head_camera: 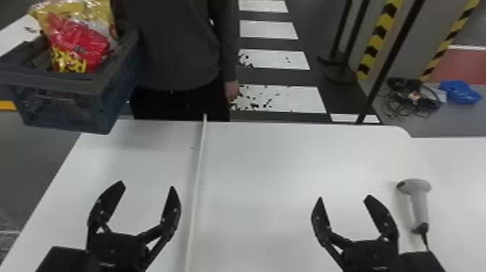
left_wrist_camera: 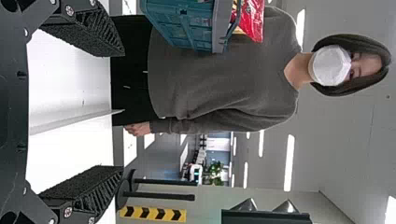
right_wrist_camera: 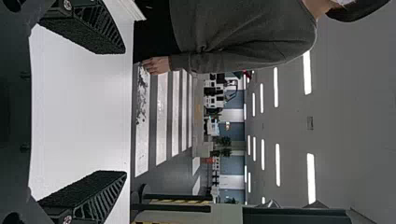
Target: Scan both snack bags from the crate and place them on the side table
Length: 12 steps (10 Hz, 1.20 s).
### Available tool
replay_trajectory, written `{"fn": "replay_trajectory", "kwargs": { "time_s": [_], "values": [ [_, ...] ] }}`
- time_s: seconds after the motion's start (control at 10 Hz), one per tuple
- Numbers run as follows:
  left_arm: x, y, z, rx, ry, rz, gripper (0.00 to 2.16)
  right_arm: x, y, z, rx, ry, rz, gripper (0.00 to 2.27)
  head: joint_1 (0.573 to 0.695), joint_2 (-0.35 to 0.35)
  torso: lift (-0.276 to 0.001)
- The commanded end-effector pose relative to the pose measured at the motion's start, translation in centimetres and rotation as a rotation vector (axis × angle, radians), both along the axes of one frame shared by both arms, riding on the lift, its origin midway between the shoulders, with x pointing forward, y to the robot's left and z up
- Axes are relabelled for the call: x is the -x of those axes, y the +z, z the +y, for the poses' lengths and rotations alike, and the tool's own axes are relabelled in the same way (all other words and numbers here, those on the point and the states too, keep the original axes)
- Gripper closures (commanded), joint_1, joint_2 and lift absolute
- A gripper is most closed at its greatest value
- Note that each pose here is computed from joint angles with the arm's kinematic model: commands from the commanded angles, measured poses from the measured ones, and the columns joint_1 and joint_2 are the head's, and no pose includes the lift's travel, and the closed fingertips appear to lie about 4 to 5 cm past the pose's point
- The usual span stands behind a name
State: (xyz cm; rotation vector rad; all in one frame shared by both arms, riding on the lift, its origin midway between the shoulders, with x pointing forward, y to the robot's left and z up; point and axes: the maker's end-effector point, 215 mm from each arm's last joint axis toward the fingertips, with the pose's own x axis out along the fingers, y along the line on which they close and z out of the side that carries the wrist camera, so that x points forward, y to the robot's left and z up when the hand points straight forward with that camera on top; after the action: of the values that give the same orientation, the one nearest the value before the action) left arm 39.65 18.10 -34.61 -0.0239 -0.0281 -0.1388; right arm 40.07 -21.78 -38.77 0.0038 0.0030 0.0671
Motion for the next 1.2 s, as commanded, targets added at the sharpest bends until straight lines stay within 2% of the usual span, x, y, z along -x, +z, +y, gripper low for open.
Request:
{"fn": "replay_trajectory", "kwargs": {
  "time_s": [0.0,1.1],
  "values": [
    [0.01,0.11,-0.02,0.003,0.002,-0.003,0.14,0.04,0.0,0.01,0.0,0.0,0.0,0.07,0.695,-0.053,-0.095],
    [0.3,-0.09,-0.33,0.008,-0.01,0.0,0.14,0.12,-0.08,0.06,0.002,0.003,0.002,0.08,0.695,-0.058,-0.095]
  ]
}}
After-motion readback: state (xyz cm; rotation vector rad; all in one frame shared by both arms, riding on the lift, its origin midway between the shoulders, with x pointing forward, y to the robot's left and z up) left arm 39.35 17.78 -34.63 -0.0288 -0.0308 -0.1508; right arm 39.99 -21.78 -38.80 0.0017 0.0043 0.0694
